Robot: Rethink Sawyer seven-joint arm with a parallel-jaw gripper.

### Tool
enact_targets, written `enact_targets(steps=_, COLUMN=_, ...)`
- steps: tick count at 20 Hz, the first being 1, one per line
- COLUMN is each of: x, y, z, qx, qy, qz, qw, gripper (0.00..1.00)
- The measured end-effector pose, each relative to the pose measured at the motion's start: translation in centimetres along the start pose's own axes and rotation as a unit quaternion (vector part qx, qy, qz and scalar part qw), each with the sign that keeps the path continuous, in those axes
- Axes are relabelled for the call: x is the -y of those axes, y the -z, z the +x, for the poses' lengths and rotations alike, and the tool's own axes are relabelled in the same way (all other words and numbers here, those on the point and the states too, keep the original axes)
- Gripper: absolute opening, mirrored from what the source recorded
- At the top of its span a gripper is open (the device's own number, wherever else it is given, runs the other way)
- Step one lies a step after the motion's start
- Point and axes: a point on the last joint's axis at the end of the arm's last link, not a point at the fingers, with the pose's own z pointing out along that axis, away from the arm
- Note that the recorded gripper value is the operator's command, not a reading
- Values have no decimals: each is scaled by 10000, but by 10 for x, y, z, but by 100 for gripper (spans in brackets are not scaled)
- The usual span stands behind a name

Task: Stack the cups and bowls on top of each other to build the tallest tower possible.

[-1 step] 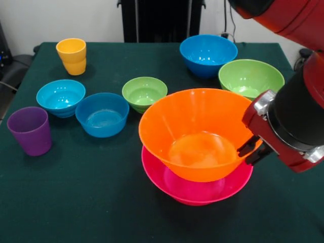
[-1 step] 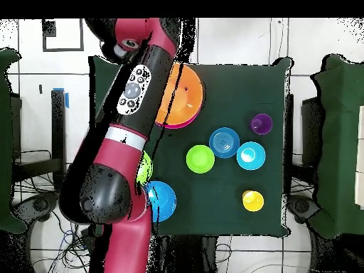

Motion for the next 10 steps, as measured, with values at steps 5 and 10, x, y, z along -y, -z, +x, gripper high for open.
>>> enact_targets(steps=5, x=11, y=-7, z=-9, qx=-30, qy=-56, qz=13, qw=10000, gripper=0)
enact_targets(steps=10, x=13, y=-11, z=-12, qx=6, qy=-48, qz=-14, qw=10000, gripper=0)
